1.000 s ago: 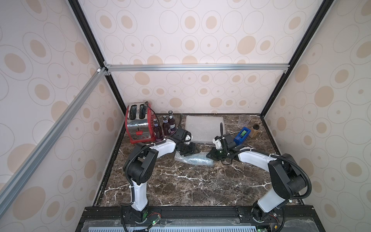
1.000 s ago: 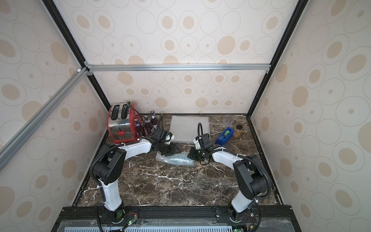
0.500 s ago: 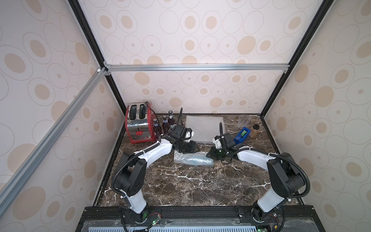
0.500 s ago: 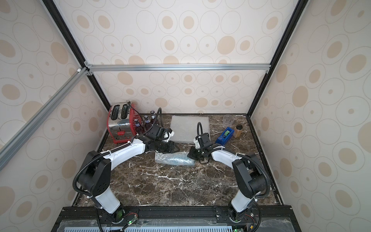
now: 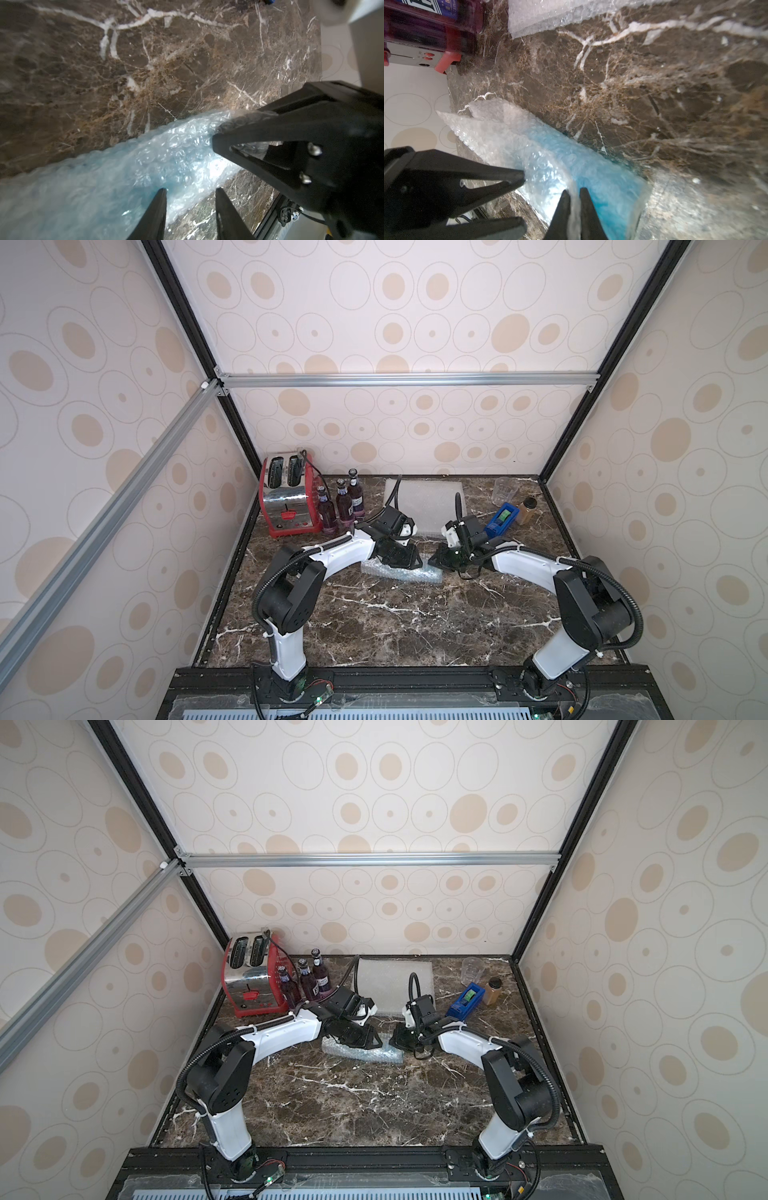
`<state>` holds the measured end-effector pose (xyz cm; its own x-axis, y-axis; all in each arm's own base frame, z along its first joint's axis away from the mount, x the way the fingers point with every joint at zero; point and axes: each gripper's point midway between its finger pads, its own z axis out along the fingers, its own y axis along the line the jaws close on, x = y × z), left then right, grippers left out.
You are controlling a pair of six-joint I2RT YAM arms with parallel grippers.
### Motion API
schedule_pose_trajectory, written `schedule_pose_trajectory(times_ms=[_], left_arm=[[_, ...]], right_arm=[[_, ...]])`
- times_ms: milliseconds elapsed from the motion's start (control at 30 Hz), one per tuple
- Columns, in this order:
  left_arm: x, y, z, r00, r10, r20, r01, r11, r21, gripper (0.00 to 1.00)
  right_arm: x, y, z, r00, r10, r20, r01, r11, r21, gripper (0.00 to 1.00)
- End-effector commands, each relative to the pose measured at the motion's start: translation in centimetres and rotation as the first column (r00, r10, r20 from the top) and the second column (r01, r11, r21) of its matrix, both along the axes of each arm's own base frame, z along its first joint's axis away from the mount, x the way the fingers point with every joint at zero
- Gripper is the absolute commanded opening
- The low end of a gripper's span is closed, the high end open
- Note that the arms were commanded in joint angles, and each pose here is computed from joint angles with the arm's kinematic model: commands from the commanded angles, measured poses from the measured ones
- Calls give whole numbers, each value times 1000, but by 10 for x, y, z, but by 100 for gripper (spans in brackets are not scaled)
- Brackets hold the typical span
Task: Wrap wine bottles in bubble wrap
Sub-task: Wrap the wine bottle in bubble wrap.
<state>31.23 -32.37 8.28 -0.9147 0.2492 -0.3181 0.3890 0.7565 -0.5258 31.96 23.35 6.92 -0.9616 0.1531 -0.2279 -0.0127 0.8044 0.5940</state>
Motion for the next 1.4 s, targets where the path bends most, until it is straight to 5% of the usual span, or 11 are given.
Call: schedule_pose_trajectory(times_ms=[0, 667, 1167, 1367], left_arm=[[-3, 19, -31, 1000, 1, -22, 2, 991, 132, 39], [6, 25, -23, 999, -33, 27, 27, 982, 187, 45], [16, 47, -16, 999, 33, 36, -39, 981, 192, 45], [19, 63, -5, 994, 96, 49, -103, 981, 165, 62]], right_arm=[[-46, -32, -40, 980, -18, -201, -11, 990, -139, 13], [-107, -41, -46, 949, -64, -308, 35, 995, -98, 10], [-123, 31, -58, 941, 43, -336, -52, 998, -17, 5], [-119, 35, -59, 946, 19, -325, -24, 1000, -13, 5]])
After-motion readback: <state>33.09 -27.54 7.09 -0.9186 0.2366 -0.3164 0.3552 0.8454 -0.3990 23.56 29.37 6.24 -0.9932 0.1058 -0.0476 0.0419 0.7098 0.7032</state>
